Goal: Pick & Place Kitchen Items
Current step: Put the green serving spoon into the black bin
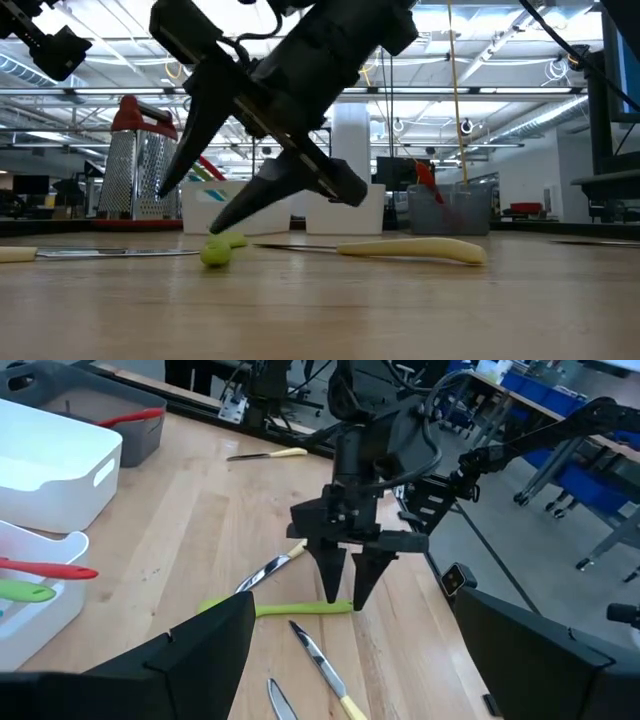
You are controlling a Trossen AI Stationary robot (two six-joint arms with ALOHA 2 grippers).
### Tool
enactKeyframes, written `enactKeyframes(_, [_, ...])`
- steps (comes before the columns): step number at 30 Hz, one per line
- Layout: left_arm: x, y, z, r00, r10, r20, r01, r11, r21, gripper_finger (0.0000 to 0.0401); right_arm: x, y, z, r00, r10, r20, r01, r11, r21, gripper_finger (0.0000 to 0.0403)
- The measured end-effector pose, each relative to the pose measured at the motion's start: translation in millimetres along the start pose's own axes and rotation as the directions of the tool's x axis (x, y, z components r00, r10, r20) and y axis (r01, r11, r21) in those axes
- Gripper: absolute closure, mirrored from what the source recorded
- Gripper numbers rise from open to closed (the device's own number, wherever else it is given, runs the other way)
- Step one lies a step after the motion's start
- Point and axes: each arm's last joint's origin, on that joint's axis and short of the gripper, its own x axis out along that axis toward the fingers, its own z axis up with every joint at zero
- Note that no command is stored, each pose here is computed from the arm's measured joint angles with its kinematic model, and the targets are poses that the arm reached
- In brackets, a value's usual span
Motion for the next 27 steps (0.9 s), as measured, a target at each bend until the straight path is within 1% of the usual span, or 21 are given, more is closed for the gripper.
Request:
enactKeyframes(5, [0,0,0,1.000,0.000,0.000,0.000,1.000,0.000,0.0050,0,2,1,1.000,0.021,0.006,-0.021,1.000,-0.002,0.0216])
enactKeyframes(9, [0,0,0,1.000,0.000,0.000,0.000,1.000,0.001,0.0050,0,1,0,1.000,0.009,-0.016,-0.009,1.000,-0.005,0.0216])
enactKeyframes(13, [0,0,0,1.000,0.000,0.000,0.000,1.000,0.002,0.0050,-1,-5,3,0.998,-0.029,-0.056,0.029,1.000,0.000,0.0216])
enactKeyframes(20, [0,0,0,1.000,0.000,0.000,0.000,1.000,0.002,0.0050,-1,-7,9,0.997,-0.021,-0.071,0.023,0.999,0.024,0.0216])
enactKeyframes(25, [0,0,0,1.000,0.000,0.000,0.000,1.000,0.006,0.0050,-1,-15,16,0.994,-0.079,-0.076,0.082,0.996,0.039,0.0219])
enactKeyframes(27, [0,0,0,1.000,0.000,0.000,0.000,1.000,0.007,0.0050,-2,-16,18,0.994,-0.086,-0.074,0.090,0.995,0.043,0.0225])
